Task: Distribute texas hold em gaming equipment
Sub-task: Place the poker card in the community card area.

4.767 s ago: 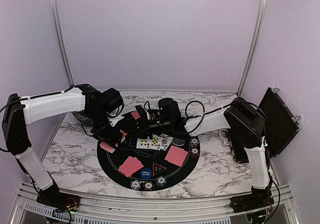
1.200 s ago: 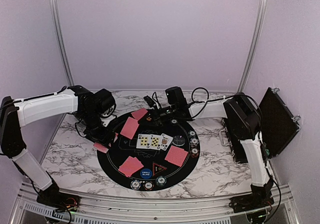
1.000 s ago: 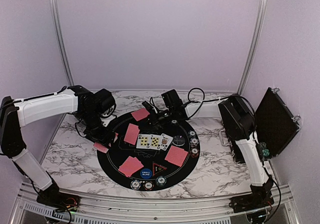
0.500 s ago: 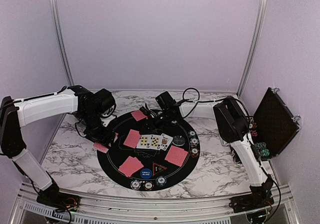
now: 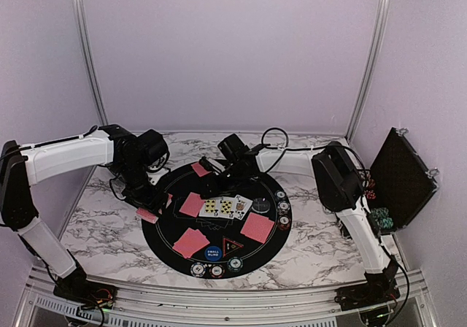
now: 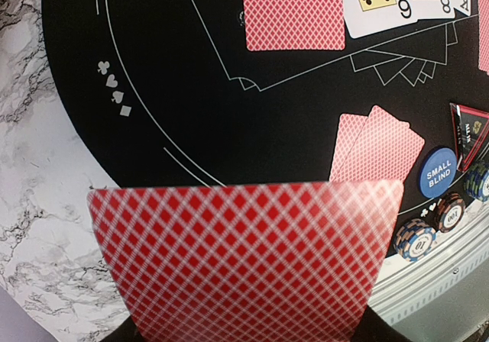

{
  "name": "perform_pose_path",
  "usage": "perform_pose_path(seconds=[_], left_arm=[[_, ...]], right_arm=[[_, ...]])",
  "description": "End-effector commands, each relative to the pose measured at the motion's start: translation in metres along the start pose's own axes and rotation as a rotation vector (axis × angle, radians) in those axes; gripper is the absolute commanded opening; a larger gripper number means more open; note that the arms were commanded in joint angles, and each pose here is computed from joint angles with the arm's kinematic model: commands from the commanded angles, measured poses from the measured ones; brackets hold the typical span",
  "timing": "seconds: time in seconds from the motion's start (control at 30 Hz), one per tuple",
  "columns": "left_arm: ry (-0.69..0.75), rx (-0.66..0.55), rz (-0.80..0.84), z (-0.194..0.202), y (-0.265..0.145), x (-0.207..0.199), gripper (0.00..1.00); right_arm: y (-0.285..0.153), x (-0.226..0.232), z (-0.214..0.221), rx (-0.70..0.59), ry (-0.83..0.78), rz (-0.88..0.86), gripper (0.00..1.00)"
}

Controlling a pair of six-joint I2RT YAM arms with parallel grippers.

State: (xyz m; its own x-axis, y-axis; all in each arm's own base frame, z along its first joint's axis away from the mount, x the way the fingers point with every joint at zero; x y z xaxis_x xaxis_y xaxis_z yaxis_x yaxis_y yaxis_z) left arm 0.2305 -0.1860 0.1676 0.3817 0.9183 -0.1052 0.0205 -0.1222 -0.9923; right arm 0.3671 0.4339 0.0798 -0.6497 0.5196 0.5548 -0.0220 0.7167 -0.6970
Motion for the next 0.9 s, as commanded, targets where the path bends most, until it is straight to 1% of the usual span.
perform_pose_path(seconds=[0.0, 0.13, 0.27, 0.47, 0.6, 0.67, 0.73, 0.8, 0.87], left_arm=[[0.001, -0.038, 0.012, 0.000, -0.013, 0.000, 0.56], [0.001, -0.034, 0.016, 0.000, -0.012, 0.000, 0.56], [0.003, -0.036, 0.019, -0.001, -0.013, -0.001, 0.55], [0.012, -0.038, 0.025, -0.002, -0.014, -0.003, 0.55], [0.022, -0.040, 0.030, -0.004, -0.015, -0.007, 0.55], [0.030, -0.041, 0.031, -0.004, -0.015, -0.009, 0.55], [0.033, -0.040, 0.032, -0.004, -0.015, -0.010, 0.55], [0.039, -0.045, 0.034, -0.005, -0.016, -0.011, 0.55], [0.043, -0.044, 0.036, -0.005, -0.016, -0.013, 0.55]], right_arm=[[-0.028, 0.019, -0.016, -0.066, -0.045, 0.090, 0.33], [-0.038, 0.025, -0.016, -0.082, -0.050, 0.118, 0.42], [-0.051, 0.035, -0.018, -0.123, -0.033, 0.080, 0.48], [-0.064, 0.058, -0.020, -0.198, 0.044, -0.127, 0.56], [-0.068, 0.077, -0.020, -0.249, 0.101, -0.329, 0.60], [-0.067, 0.087, -0.019, -0.246, 0.115, -0.401, 0.63], [-0.062, 0.094, -0.019, -0.238, 0.119, -0.429, 0.65], [-0.057, 0.098, -0.018, -0.228, 0.130, -0.451, 0.65], [-0.053, 0.102, -0.017, -0.222, 0.147, -0.490, 0.61]])
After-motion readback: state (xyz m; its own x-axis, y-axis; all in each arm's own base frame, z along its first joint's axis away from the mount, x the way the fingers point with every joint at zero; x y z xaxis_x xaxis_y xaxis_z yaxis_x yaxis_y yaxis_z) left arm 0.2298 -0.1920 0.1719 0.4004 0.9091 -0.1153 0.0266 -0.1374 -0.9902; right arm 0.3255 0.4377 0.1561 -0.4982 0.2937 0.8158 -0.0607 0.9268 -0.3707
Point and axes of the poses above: each gripper's point midway between its finger pads, its own y axis out along the fingers, its own x axis along the line the jaws close on, z = x × y, the point moved 6 cm from there along -y, back along the fingers, and after that the axes turned 2 degrees about -y, right-handed, at the moved point
